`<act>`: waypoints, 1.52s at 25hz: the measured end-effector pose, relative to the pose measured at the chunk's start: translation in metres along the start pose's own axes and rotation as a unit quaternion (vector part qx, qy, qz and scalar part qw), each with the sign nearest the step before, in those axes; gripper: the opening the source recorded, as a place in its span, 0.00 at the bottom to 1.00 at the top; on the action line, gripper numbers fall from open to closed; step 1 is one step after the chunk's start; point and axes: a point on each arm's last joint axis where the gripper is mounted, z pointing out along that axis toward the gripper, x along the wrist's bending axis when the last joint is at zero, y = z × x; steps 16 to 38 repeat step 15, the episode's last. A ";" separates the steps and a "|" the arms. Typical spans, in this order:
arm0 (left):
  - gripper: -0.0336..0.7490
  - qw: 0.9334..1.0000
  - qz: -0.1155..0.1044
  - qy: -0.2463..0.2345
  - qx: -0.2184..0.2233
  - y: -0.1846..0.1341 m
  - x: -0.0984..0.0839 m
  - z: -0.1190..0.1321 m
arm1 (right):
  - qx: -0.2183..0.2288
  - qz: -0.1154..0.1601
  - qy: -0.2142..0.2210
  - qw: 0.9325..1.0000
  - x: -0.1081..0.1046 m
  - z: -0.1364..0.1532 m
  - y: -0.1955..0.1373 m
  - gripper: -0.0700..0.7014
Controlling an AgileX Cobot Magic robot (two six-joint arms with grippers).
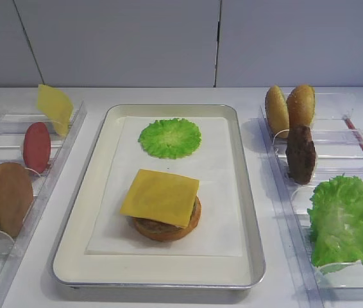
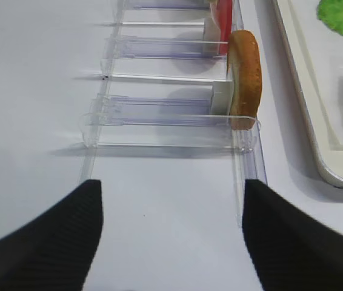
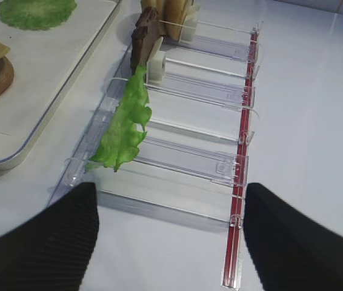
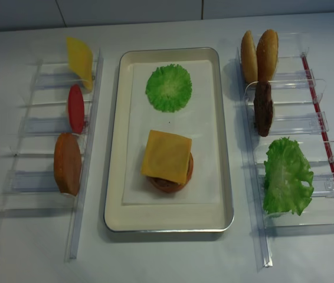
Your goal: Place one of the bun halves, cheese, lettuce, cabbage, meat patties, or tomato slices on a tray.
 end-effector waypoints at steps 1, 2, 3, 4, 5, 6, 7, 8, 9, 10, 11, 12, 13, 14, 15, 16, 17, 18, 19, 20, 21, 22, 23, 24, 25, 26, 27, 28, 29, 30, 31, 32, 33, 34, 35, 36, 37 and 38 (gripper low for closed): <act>0.65 1.000 0.000 0.000 0.000 0.000 0.000 0.000 | 0.000 0.000 0.000 1.000 0.000 0.000 0.000 0.76; 0.65 1.000 0.000 0.000 0.000 0.000 0.000 0.000 | 0.000 0.000 0.000 1.000 0.000 0.000 0.000 0.76; 0.65 1.000 0.000 0.000 0.000 0.000 0.000 0.000 | 0.000 0.000 0.000 1.000 0.000 0.000 0.000 0.76; 0.65 1.000 0.000 0.000 0.000 0.000 0.000 0.000 | 0.000 0.000 0.000 1.000 0.000 0.000 0.000 0.76; 0.65 1.000 0.000 0.000 0.000 0.000 0.000 0.000 | 0.000 0.000 0.000 1.000 0.000 0.000 0.000 0.76; 0.65 1.000 0.000 0.000 0.000 0.000 0.000 0.000 | 0.000 0.000 0.000 1.000 0.000 0.000 0.000 0.76; 0.65 1.000 0.000 0.000 0.000 0.000 0.000 0.000 | 0.000 -0.001 0.000 1.000 0.000 0.000 0.000 0.76; 0.65 1.000 0.000 0.000 0.000 0.000 0.000 0.000 | 0.000 -0.001 0.000 1.000 0.000 0.000 0.000 0.76; 0.65 1.000 0.000 0.000 0.000 0.000 0.000 0.000 | 0.000 -0.001 0.000 1.000 0.000 0.000 0.000 0.76; 0.65 1.000 0.000 0.000 0.000 0.000 0.000 0.000 | 0.000 -0.001 0.000 1.000 0.000 0.000 0.000 0.76; 0.65 1.000 0.000 0.000 0.000 0.000 0.000 0.000 | 0.000 -0.001 0.000 1.000 0.000 0.000 0.000 0.76; 0.65 1.000 0.000 0.000 0.000 0.000 0.000 0.000 | 0.000 -0.001 0.000 1.000 0.000 0.000 0.000 0.76; 0.65 1.000 0.000 0.000 0.000 0.000 0.000 0.000 | 0.000 -0.001 0.000 1.000 0.000 0.000 0.000 0.76; 0.65 1.000 0.000 0.000 0.000 0.000 0.000 0.000 | 0.000 -0.001 0.000 1.000 0.000 0.000 0.000 0.76; 0.65 1.000 0.000 0.000 0.000 0.000 0.000 0.000 | 0.000 -0.001 0.000 1.000 0.000 0.000 0.000 0.76; 0.65 1.000 0.000 0.000 0.000 0.000 0.000 0.000 | 0.000 -0.001 0.000 1.000 0.000 0.000 0.000 0.76; 0.65 1.000 0.000 0.000 0.000 0.000 0.000 0.000 | 0.000 -0.001 0.000 1.000 0.000 0.000 0.000 0.76; 0.65 1.000 0.000 0.000 0.000 0.000 0.000 0.000 | 0.000 -0.001 0.000 1.000 0.000 0.000 0.000 0.76; 0.65 1.000 0.000 0.000 0.000 0.000 0.000 0.000 | 0.000 -0.001 0.000 1.000 0.000 0.000 0.000 0.76; 0.65 1.000 0.000 0.000 0.000 0.000 0.000 0.000 | 0.000 -0.001 0.000 1.000 0.000 0.000 0.000 0.76; 0.65 1.000 0.000 0.000 0.000 0.000 0.000 0.000 | 0.000 -0.001 0.000 1.000 0.000 0.000 0.000 0.76; 0.65 1.000 0.000 0.000 0.000 0.000 0.000 0.000 | 0.000 -0.001 0.000 1.000 0.000 0.000 0.000 0.76; 0.65 1.000 0.000 0.000 0.000 0.000 0.000 0.000 | 0.000 -0.001 0.000 1.000 0.000 0.000 0.000 0.76; 0.65 1.000 0.000 0.000 0.000 0.000 0.000 0.000 | 0.000 -0.001 0.000 1.000 0.000 0.000 0.000 0.76; 0.65 1.000 0.000 0.000 0.000 0.000 0.000 0.000 | 0.000 -0.001 0.000 1.000 0.000 0.000 0.000 0.76; 0.65 1.000 0.000 0.000 0.000 0.000 0.000 0.000 | 0.000 -0.001 0.000 1.000 0.000 0.000 0.000 0.76; 0.65 1.000 0.000 0.000 0.000 0.000 0.000 0.000 | 0.000 -0.001 0.000 1.000 0.000 0.000 0.000 0.76; 0.65 1.000 0.000 0.000 0.000 0.000 0.000 0.000 | 0.000 -0.001 0.000 1.000 0.000 0.000 0.000 0.76; 0.65 1.000 0.000 0.000 0.000 0.000 0.000 0.000 | 0.000 -0.001 0.000 1.000 0.000 0.000 0.000 0.76; 0.65 1.000 0.000 0.000 0.000 0.000 0.000 0.000 | 0.000 -0.001 0.000 1.000 0.000 0.000 0.000 0.76; 0.65 1.000 0.000 0.000 0.000 0.000 0.000 0.000 | 0.000 -0.001 0.000 1.000 0.000 0.000 0.000 0.76; 0.65 1.000 0.000 0.000 0.000 0.000 0.000 0.000 | 0.000 -0.001 0.000 1.000 0.000 0.000 0.000 0.76; 0.65 1.000 0.000 0.000 0.000 0.000 0.000 0.000 | 0.000 -0.001 0.000 1.000 0.000 0.000 0.000 0.76; 0.65 1.000 0.000 0.000 0.000 0.000 0.000 0.000 | 0.000 -0.001 0.000 1.000 0.000 0.000 0.000 0.76; 0.65 1.000 0.000 0.000 0.000 0.000 0.000 0.000 | 0.000 -0.001 0.000 1.000 0.000 0.000 0.000 0.76; 0.65 1.000 0.000 0.000 0.000 0.000 0.000 0.000 | 0.000 -0.001 0.000 1.000 0.000 0.000 0.000 0.76; 0.65 1.000 0.000 0.000 0.000 0.000 0.000 0.000 | 0.000 -0.001 0.000 1.000 0.000 0.000 0.000 0.76; 0.65 1.000 0.000 0.000 0.000 0.000 0.000 0.000 | 0.000 -0.001 0.000 1.000 0.000 0.000 0.000 0.76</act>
